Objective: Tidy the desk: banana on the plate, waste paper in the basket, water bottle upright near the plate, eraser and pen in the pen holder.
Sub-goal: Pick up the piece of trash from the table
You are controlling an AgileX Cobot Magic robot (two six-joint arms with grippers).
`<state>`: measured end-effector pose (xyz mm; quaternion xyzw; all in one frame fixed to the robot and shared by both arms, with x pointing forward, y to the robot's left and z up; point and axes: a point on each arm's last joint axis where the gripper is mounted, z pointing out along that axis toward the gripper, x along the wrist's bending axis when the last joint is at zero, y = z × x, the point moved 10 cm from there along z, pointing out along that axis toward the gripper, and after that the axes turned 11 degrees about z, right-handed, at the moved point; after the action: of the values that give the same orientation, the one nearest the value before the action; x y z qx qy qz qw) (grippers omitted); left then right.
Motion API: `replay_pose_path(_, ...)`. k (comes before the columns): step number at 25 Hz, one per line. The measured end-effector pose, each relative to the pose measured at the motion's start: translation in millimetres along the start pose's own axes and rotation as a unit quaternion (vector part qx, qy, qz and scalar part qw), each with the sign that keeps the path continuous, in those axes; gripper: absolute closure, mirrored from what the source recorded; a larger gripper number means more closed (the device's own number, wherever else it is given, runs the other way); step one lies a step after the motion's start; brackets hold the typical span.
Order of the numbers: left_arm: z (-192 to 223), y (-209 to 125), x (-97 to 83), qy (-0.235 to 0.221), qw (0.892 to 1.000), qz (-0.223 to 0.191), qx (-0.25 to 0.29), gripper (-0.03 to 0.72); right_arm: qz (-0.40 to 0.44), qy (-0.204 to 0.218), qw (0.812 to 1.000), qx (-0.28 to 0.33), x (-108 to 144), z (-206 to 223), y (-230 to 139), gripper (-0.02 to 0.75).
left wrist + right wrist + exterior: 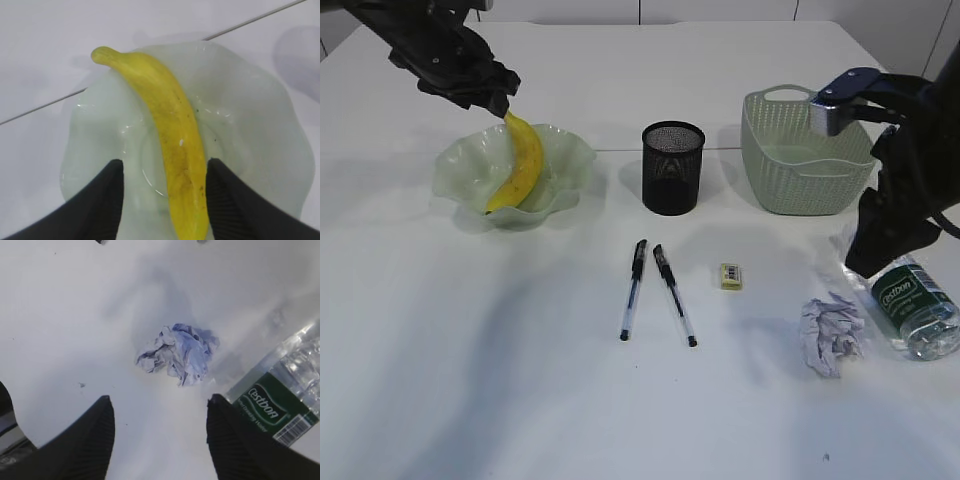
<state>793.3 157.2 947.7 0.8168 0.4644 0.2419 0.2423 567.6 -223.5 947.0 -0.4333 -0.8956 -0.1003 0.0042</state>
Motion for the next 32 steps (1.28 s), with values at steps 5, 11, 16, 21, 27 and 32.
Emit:
replay_pose_path(5,0.0,-0.3,-0.1,0.000,1.000,0.000,0.001,0.318,-0.042,0.008,0.999,0.012,-1.6,9.5,-0.6,0.296)
replay_pose_path(11,0.0,-3.6,-0.9,-0.002,1.000,0.001,0.009,0.318,-0.042,0.018,0.999,0.024,-6.3,29.6,2.0,0.296)
replay_pose_path(16,-0.2,-8.6,-2.4,-0.006,1.000,0.001,0.023,0.318,-0.058,0.023,0.998,0.031,-9.3,40.8,3.0,0.296)
replay_pose_path(21,-0.3,-9.7,-2.7,-0.007,1.000,0.001,0.026,0.318,-0.065,0.031,0.997,0.042,-12.0,55.6,2.7,0.296)
replay_pose_path(27,-0.3,-10.2,-2.9,-0.008,1.000,0.001,0.027,0.318,-0.076,0.027,0.996,0.037,-17.6,66.7,7.1,0.296)
replay_pose_path(32,-0.3,-10.9,-3.1,-0.008,1.000,0.001,0.029,0.318,-0.082,0.029,0.995,0.041,-21.0,77.6,8.4,0.296)
